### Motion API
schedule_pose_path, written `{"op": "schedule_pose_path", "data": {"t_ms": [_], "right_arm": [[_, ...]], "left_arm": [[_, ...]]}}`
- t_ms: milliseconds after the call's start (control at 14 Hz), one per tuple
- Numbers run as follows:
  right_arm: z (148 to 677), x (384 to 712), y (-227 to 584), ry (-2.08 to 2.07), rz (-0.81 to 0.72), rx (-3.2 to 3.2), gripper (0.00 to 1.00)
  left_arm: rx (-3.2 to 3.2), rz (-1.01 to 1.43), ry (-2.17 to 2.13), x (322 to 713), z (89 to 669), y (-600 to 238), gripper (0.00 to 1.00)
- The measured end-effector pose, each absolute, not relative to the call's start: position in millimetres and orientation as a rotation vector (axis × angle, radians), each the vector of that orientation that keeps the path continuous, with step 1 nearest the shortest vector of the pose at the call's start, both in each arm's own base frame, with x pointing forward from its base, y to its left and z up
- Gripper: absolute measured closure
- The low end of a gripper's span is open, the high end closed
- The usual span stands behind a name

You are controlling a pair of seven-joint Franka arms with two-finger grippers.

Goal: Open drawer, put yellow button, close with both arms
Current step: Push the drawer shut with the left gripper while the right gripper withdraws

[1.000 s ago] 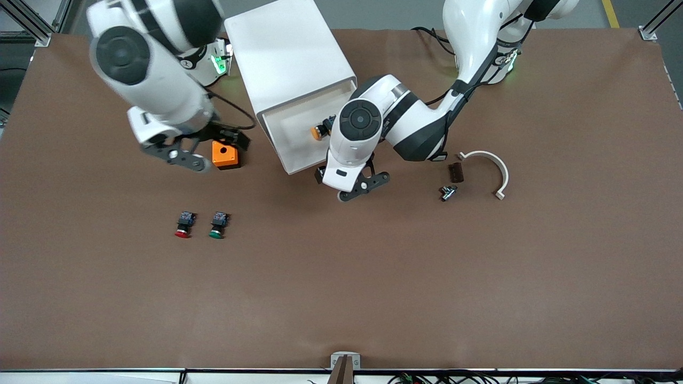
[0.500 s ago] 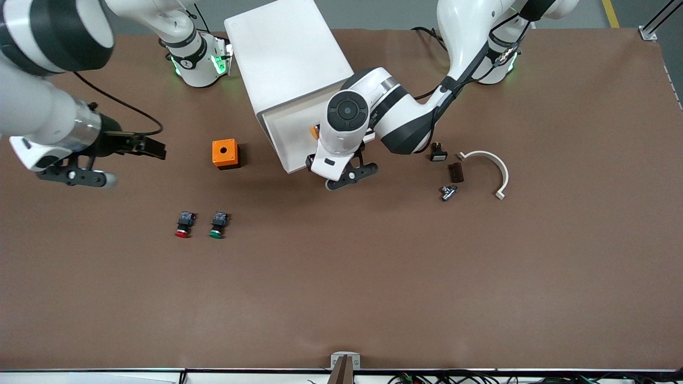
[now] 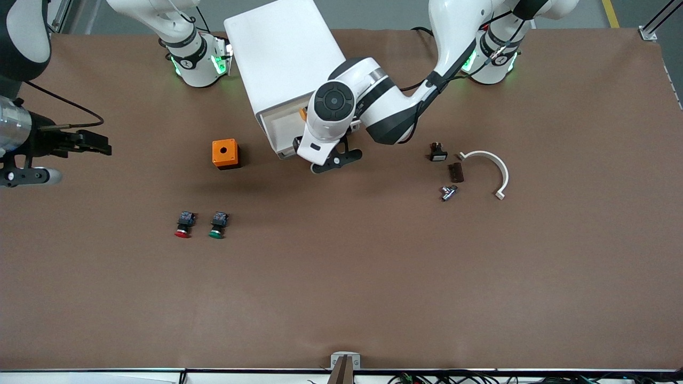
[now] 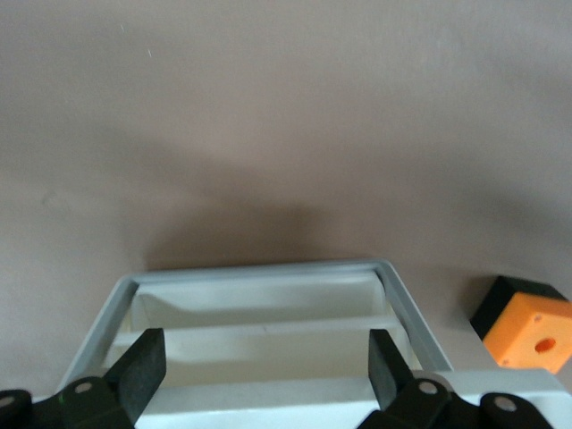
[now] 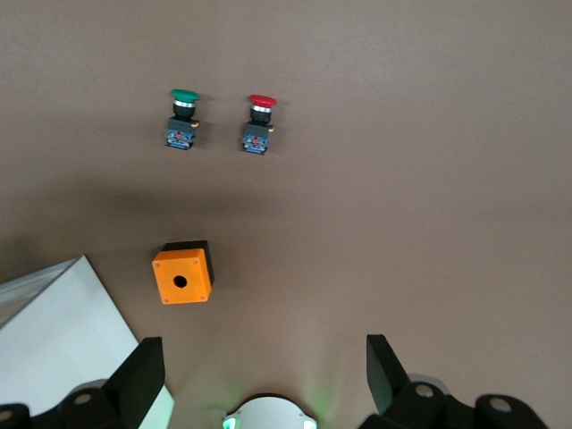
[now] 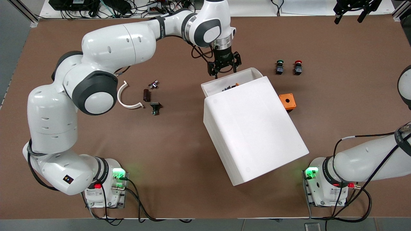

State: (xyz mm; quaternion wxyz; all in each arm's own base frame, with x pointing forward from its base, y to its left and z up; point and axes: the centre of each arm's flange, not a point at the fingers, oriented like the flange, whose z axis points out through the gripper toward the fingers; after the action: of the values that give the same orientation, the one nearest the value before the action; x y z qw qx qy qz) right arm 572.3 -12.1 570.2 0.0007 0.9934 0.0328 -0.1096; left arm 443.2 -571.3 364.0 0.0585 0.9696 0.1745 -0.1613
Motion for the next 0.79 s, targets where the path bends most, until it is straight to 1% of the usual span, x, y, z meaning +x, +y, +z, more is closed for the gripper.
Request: {"op": "schedule_pose_path", "data": {"t_ms": [214, 429, 571, 786], "right_arm": [[586.1, 573.9, -22.3, 0.096, -0.291, 3.125, 0.0], [598.2, 574.7, -25.2, 0.089, -0.255, 3.125, 0.0], [610.6, 572.7, -28.6, 0.079, -0.243, 3.126, 0.0], [621.4, 570.5, -43.0, 0.04, -0.225, 3.129, 0.0]], "left_arm": [[2.932, -0.514, 0.516, 433.8, 363.8, -578.1, 0.0], [2.924, -0.579, 0.491, 411.9, 359.3, -591.4, 0.0], [2.927, -0.6, 0.47, 398.8, 356.9, -599.0, 0.0], [2.933, -0.607, 0.453, 390.4, 355.6, -603.9, 0.0]]}}
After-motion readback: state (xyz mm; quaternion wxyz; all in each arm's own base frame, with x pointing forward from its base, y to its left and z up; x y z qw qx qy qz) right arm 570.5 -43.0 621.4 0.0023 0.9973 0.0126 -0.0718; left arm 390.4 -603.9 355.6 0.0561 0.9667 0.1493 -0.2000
